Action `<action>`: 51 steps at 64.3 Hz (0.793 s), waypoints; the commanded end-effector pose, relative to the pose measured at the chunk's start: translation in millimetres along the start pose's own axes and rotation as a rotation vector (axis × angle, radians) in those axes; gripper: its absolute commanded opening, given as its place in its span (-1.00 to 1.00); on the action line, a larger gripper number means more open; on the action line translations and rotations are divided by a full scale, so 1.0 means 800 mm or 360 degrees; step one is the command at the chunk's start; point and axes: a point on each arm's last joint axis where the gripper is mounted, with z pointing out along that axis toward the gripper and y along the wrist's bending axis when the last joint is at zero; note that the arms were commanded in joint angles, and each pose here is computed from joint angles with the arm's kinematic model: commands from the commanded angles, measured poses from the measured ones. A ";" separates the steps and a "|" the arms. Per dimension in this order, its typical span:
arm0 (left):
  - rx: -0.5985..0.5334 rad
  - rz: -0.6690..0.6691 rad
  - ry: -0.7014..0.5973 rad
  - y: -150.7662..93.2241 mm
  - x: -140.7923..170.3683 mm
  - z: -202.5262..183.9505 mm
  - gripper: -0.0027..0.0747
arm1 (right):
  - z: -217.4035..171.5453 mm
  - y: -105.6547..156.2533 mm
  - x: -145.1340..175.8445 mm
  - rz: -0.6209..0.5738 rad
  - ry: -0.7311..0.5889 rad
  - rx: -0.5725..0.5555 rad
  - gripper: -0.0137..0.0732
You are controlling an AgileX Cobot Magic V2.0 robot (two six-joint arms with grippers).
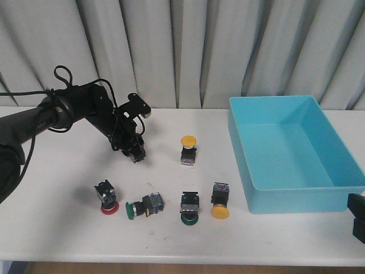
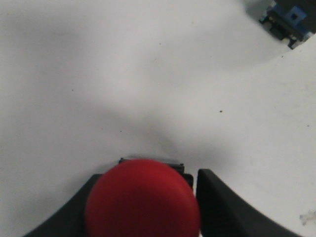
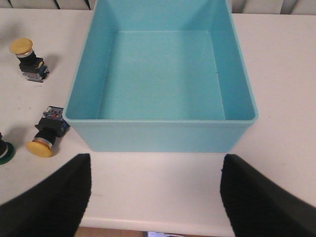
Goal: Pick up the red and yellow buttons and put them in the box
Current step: 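Close the left gripper on the red button and lift it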
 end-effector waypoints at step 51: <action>-0.0084 -0.0374 -0.0413 -0.020 -0.064 -0.185 -0.43 | -0.004 -0.002 -0.016 -0.0023 -0.0128 0.0019 0.56</action>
